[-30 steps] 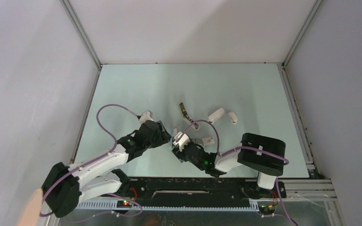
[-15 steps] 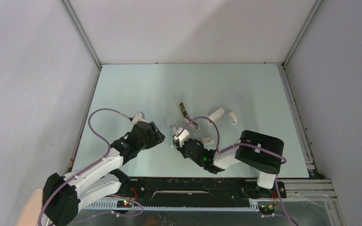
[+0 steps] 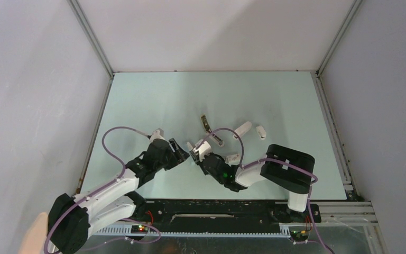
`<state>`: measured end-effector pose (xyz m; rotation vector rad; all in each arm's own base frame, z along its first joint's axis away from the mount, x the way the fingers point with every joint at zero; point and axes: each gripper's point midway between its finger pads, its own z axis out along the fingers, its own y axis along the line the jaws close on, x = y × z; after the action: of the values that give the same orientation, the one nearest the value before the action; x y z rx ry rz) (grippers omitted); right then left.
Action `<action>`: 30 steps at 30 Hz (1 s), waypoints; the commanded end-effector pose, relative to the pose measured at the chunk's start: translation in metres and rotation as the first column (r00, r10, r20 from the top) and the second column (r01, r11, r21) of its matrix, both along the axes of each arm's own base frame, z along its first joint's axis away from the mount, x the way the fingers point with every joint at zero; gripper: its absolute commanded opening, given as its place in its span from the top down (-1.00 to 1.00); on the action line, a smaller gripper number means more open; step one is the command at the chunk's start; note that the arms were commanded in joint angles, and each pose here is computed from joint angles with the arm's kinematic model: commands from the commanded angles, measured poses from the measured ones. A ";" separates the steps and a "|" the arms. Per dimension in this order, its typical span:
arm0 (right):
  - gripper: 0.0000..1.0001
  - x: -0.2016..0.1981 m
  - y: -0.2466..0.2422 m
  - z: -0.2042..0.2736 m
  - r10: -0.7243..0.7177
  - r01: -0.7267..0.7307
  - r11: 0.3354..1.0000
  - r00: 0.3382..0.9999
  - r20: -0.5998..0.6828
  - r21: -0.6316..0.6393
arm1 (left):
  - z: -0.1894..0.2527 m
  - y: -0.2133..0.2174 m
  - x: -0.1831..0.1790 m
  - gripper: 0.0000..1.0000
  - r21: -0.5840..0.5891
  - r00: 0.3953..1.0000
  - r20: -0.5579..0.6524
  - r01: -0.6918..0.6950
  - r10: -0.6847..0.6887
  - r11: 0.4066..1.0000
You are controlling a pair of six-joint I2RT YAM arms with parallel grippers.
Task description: Load the staples into the stapler
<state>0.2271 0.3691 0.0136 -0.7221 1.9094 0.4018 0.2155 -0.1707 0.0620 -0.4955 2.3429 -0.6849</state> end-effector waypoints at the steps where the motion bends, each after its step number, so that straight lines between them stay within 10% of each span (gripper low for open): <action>1: 0.84 0.009 0.004 0.002 -0.037 0.038 0.999 0.999 -0.015 0.016 | 0.009 -0.010 0.005 -0.36 -0.114 0.999 0.026 -0.028 0.031 0.993; 21: 1.00 0.003 0.017 0.086 -0.052 0.091 0.935 0.991 -0.122 0.343 | 0.021 -0.034 0.006 -0.34 -0.372 0.996 0.066 -0.027 0.056 0.928; 30: 1.00 0.000 0.013 0.094 -0.056 0.084 0.930 0.995 -0.087 0.359 | 0.044 -0.046 0.008 0.02 -0.489 0.994 0.092 -0.002 0.053 0.872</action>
<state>0.2218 0.3756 0.0697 -0.4831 1.9592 0.6465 0.2167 -0.2057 0.0773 -0.6962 2.1414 -1.1430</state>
